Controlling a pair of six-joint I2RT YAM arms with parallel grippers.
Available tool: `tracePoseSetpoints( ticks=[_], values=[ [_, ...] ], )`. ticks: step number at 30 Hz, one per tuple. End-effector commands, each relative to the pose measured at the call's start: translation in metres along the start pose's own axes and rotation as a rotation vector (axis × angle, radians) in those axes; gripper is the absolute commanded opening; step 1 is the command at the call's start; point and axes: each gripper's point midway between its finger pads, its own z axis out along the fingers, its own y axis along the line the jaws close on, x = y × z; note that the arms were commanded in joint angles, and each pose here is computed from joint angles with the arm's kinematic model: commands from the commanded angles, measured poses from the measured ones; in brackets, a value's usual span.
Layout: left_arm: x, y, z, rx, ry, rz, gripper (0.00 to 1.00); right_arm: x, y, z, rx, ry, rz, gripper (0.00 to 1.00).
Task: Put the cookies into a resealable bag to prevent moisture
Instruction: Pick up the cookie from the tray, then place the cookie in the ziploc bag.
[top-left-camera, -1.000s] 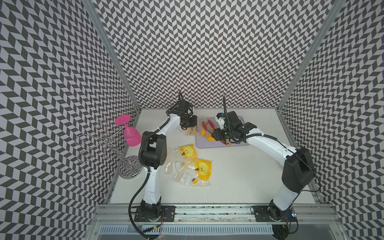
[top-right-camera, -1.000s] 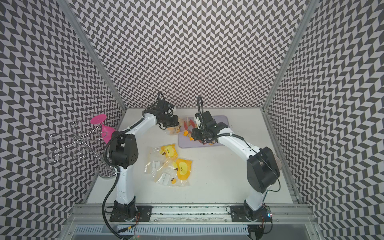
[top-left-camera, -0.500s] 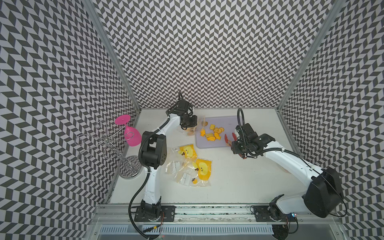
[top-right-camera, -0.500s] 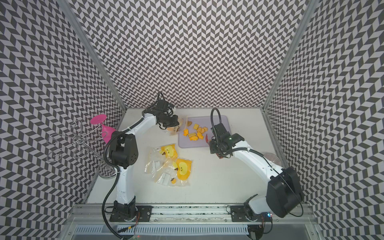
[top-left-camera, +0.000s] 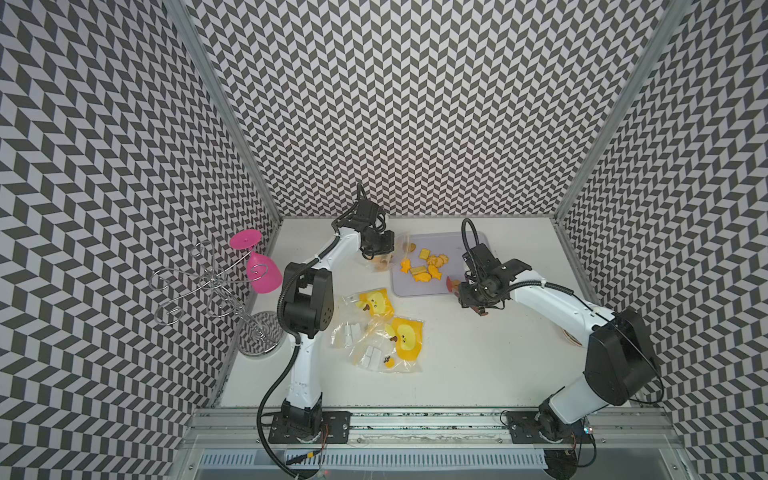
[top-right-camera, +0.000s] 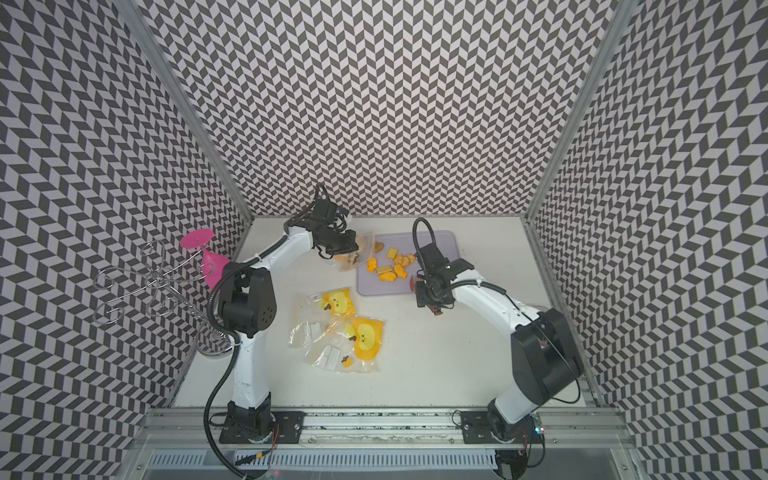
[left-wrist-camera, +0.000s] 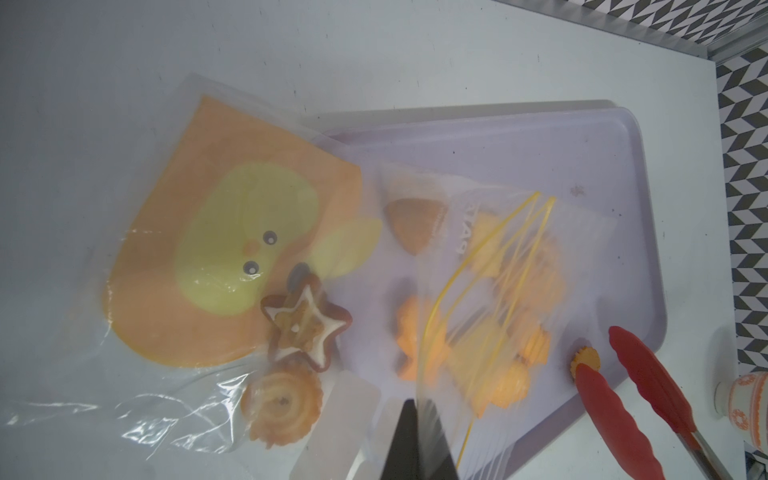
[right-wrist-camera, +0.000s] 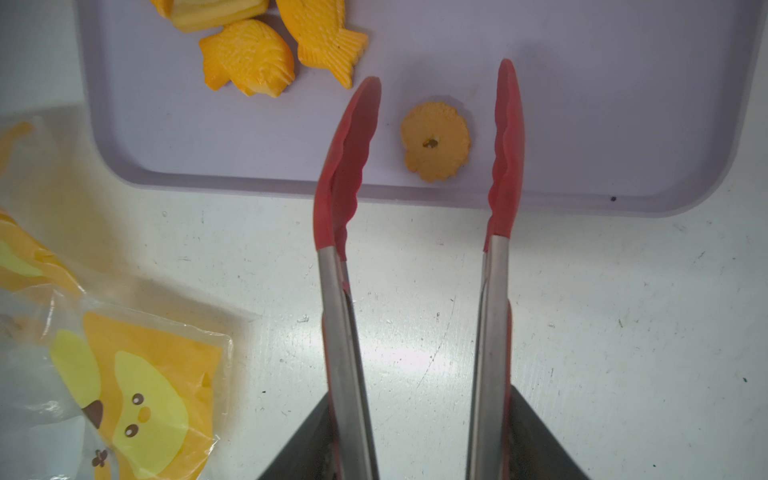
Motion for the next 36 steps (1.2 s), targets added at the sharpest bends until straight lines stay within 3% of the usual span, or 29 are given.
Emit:
tracePoseSetpoints(
  ticks=[1, 14, 20, 30, 36],
  values=[
    [-0.011, -0.009, -0.014, 0.011, -0.041, 0.02, 0.0, -0.005, 0.001, -0.001, -0.004, -0.004, -0.008, 0.56],
    [-0.011, -0.01, -0.015, 0.016, -0.04, 0.02, 0.0, -0.001, -0.003, 0.0, 0.017, 0.011, -0.011, 0.46],
    [-0.01, -0.009, -0.014, 0.015, -0.038, 0.019, 0.0, -0.032, 0.001, -0.032, -0.002, -0.147, 0.01, 0.41],
    [-0.009, -0.01, -0.013, 0.02, -0.035, 0.018, 0.0, -0.089, 0.071, -0.091, -0.329, -0.371, -0.095, 0.38],
    [-0.009, -0.009, -0.012, 0.018, -0.034, 0.018, 0.0, -0.115, 0.119, -0.103, -0.47, -0.42, -0.167, 0.38]
  ],
)
